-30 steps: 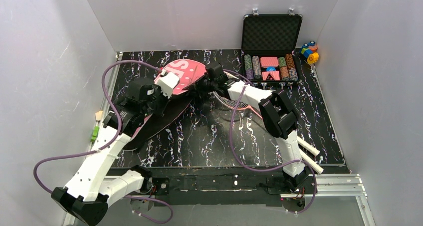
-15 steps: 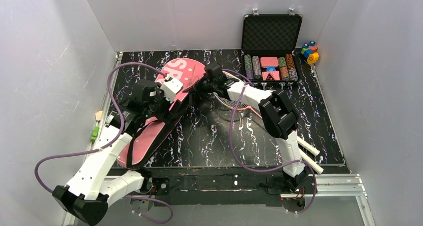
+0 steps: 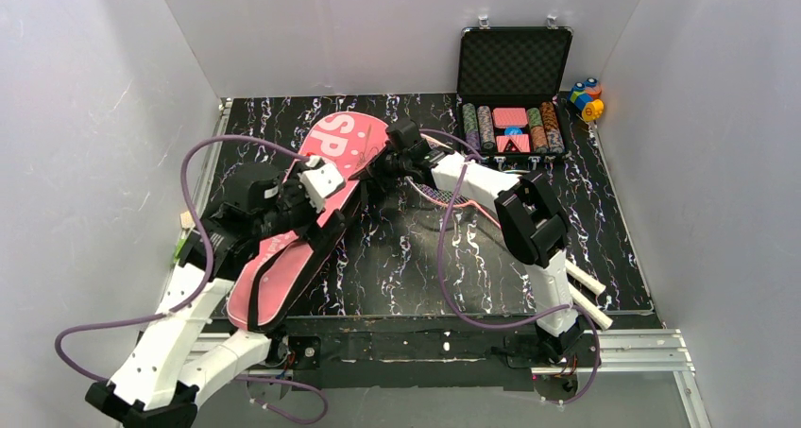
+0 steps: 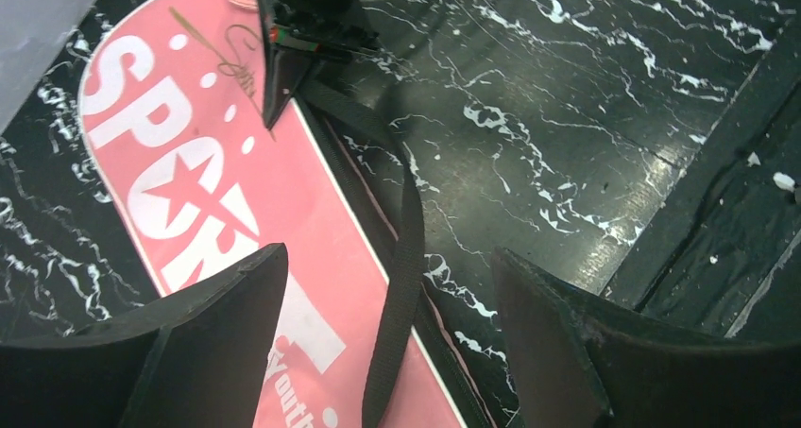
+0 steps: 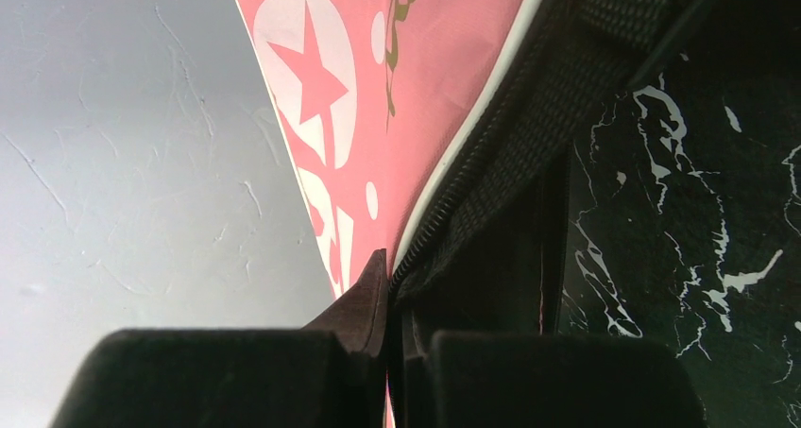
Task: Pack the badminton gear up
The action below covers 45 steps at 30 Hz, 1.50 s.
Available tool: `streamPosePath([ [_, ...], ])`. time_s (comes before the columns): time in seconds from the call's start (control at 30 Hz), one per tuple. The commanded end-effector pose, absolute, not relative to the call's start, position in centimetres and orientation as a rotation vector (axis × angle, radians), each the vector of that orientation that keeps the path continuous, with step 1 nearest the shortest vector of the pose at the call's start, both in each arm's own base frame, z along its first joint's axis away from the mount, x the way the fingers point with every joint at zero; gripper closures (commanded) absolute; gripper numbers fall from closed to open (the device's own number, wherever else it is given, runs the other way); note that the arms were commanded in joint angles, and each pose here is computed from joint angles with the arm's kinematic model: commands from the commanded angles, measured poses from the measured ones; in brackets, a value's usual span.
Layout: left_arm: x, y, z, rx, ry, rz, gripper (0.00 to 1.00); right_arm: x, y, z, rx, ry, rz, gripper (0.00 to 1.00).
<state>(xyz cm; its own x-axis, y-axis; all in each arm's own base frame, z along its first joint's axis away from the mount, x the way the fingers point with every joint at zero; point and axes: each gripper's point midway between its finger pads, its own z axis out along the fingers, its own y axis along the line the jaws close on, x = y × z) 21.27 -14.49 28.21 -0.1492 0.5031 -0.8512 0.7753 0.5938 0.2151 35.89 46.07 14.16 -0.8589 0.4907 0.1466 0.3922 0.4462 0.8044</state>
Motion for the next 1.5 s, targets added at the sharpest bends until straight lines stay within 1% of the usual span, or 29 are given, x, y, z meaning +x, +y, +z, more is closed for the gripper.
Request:
streamPosePath([
  [0.0,20.5,-15.8,26.5,1.197,1.782,-0.379,0.20,36.1,46.5,21.5,0.670,2.443,1.495,0.99],
  [0.07,20.1,-16.2,26.2,1.268,1.750,-0.364,0.16,36.0,46.4,21.7,0.663,2.439,1.494,0.99],
  [0.13,18.9,-16.5,26.4,1.366,1.694,-0.370,0.14,36.0,46.4,22.1,0.651,2.430,1.510,0.99],
  [0.2,17.2,-16.5,27.4,1.439,1.571,-0.373,0.12,36.0,46.4,22.3,0.638,2.434,1.505,0.99],
  [0.27,16.1,-16.0,27.7,1.503,1.451,-0.328,0.08,36.0,46.4,22.6,0.631,2.436,1.495,0.99],
  [0.33,15.8,-15.2,27.5,1.542,1.376,-0.255,0.03,36.1,46.6,23.3,0.614,2.427,1.493,0.99],
  [0.43,16.9,-14.5,27.5,1.530,1.328,-0.146,0.02,36.2,47.3,25.3,0.572,2.399,1.521,0.98],
  [0.5,18.6,-14.1,27.9,1.459,1.341,-0.065,0.02,36.2,47.7,26.5,0.541,2.390,1.530,0.98],
  [0.63,21.2,-13.8,28.1,1.356,1.398,0.005,0.02,35.6,48.6,27.6,0.491,2.386,1.552,0.97],
  [0.73,23.8,-13.3,26.5,1.341,1.467,0.111,0.02,35.2,49.2,27.6,0.473,2.404,1.567,0.97],
  [0.83,26.0,-12.8,27.4,1.277,1.445,0.219,0.02,34.8,49.5,27.2,0.474,2.418,1.574,0.97],
  [0.93,27.3,-12.6,27.3,1.274,1.437,0.285,0.02,34.5,49.7,26.9,0.469,2.433,1.578,0.97],
  [1.07,28.0,-12.1,25.5,1.282,1.506,0.323,0.02,34.0,49.5,26.6,0.464,2.442,1.556,0.97],
  [1.13,28.3,-12.0,25.0,1.255,1.543,0.322,0.03,33.9,49.3,26.5,0.457,2.447,1.533,0.97],
  [1.17,28.5,-11.9,24.8,1.247,1.558,0.326,0.05,33.7,49.2,26.4,0.452,2.451,1.525,0.97],
  [1.23,29.0,-11.7,24.4,1.235,1.595,0.342,0.11,33.5,48.9,26.3,0.444,2.457,1.513,0.97],
  [1.27,29.3,-11.7,24.2,1.230,1.610,0.351,0.16,33.5,48.8,26.3,0.441,2.458,1.505,0.97],
  [1.33,30.0,-11.7,24.1,1.205,1.635,0.359,0.30,33.4,48.5,26.2,0.431,2.460,1.485,0.95],
  [1.4,30.5,-11.9,24.1,1.170,1.667,0.339,0.50,33.4,48.1,26.2,0.415,2.455,1.462,0.87],
  [1.43,30.8,-12.0,24.3,1.143,1.684,0.326,0.68,33.4,47.8,26.2,0.409,2.451,1.450,0.84],
  [1.47,31.1,-12.0,24.3,1.110,1.709,0.312,0.81,33.5,47.5,26.3,0.405,2.444,1.441,0.80],
])
